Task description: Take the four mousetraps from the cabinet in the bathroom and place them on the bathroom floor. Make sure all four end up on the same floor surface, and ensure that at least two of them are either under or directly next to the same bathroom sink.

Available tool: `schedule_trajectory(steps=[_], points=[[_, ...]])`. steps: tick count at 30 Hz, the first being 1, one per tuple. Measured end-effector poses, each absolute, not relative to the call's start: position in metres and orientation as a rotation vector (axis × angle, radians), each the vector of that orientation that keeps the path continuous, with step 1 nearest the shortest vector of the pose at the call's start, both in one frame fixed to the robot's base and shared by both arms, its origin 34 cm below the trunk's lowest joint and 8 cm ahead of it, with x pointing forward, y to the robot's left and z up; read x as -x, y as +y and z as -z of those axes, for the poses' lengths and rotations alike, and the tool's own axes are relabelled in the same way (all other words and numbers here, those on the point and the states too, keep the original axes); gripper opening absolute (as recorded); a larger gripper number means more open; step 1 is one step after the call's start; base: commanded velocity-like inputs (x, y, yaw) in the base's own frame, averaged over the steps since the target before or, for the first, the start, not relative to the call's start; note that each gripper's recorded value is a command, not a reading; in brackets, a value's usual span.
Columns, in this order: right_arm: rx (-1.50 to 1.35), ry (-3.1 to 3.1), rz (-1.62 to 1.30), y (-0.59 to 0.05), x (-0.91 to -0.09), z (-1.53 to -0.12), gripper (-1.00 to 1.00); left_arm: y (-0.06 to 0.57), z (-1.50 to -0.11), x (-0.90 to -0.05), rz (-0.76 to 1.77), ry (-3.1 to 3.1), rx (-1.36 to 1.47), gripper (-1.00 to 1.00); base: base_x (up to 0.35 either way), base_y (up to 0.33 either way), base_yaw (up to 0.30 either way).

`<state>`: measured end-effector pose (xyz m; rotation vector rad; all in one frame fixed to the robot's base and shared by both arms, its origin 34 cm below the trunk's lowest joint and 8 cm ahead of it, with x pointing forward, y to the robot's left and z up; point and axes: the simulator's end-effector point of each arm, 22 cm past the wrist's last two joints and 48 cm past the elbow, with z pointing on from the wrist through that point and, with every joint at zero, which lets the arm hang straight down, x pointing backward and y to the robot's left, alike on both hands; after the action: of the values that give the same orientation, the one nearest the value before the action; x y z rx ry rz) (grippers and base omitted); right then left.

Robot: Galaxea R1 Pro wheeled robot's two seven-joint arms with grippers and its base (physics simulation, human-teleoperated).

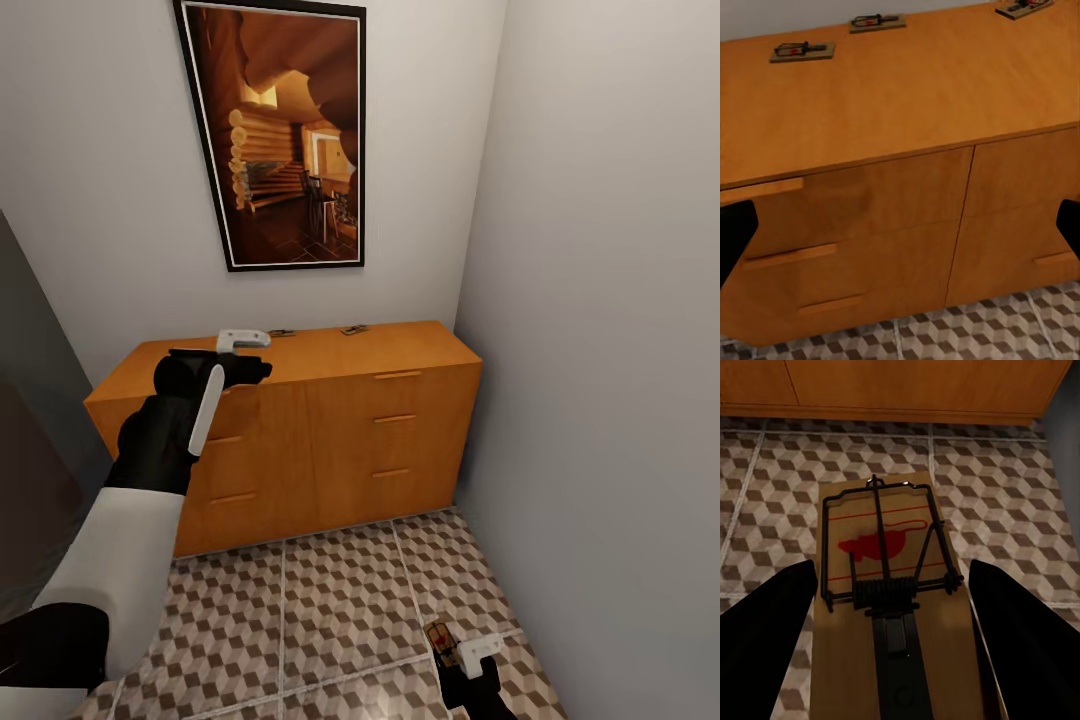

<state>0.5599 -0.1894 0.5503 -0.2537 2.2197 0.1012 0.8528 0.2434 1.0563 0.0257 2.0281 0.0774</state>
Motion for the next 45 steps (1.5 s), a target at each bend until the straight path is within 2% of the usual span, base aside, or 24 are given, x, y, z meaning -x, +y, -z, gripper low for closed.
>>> schedule_trajectory(steps=[13,33,45], points=[[0.25,2.221,-0.114,-0.181,-0.559,-0.551,-1.0,0.242,-1.059,-0.853,-0.087,2.022,-0.039,1.0,0.021,0.0,0.0],[0.252,2.221,-0.104,-0.187,-0.559,-0.55,-1.0,0.258,-1.058,-0.852,-0.118,2.024,-0.032,1.0,0.222,0.072,0.0],[0.251,2.222,-0.101,-0.188,-0.559,-0.55,-1.0,0.258,-1.056,-0.853,-0.12,2.028,-0.031,1.0,0.057,0.002,0.0]])
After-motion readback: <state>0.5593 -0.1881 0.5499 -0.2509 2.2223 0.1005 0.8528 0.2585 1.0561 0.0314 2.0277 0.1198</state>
